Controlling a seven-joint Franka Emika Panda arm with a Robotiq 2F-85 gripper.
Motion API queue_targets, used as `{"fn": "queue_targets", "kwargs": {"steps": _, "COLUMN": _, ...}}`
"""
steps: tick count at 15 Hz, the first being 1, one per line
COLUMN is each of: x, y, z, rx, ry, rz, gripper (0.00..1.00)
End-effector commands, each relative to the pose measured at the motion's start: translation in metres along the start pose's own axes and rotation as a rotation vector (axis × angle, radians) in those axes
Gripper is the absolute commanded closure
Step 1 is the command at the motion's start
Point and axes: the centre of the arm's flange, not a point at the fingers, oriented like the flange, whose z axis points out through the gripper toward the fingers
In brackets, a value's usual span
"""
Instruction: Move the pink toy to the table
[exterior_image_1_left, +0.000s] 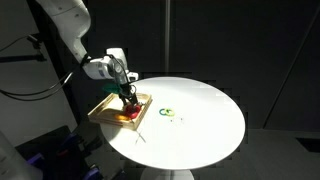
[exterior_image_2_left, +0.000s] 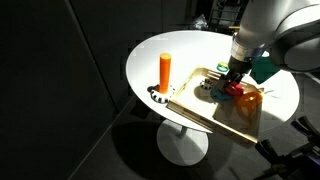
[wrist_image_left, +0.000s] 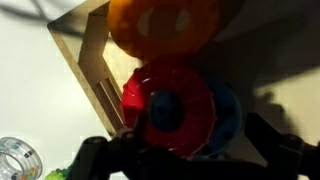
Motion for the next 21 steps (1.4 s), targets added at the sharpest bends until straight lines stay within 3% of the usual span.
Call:
{"fn": "queue_targets", "kwargs": {"steps": 1, "x": 0.017, "y": -0.005, "z": 0.010, "rx": -0.001, "ry": -0.007, "rz": 0.012, "gripper": 0.26}}
{"fn": "queue_targets", "kwargs": {"steps": 9, "x": 0.028, "y": -0.002, "z": -0.015, "rx": -0.001, "ry": -0.005, "rz": 0.064, "gripper": 0.90}}
{"fn": "queue_targets", "kwargs": {"steps": 16, "x": 0.035, "y": 0.032, "z": -0.060, "rx": -0.026, "ry": 0.066, "rz": 0.132, "gripper": 0.90}}
{"fn": "queue_targets", "kwargs": {"steps": 21, "x": 0.036, "y": 0.073, "z": -0.054, "rx": -0.104, "ry": 0.042, "rz": 0.222, "gripper": 0.90}}
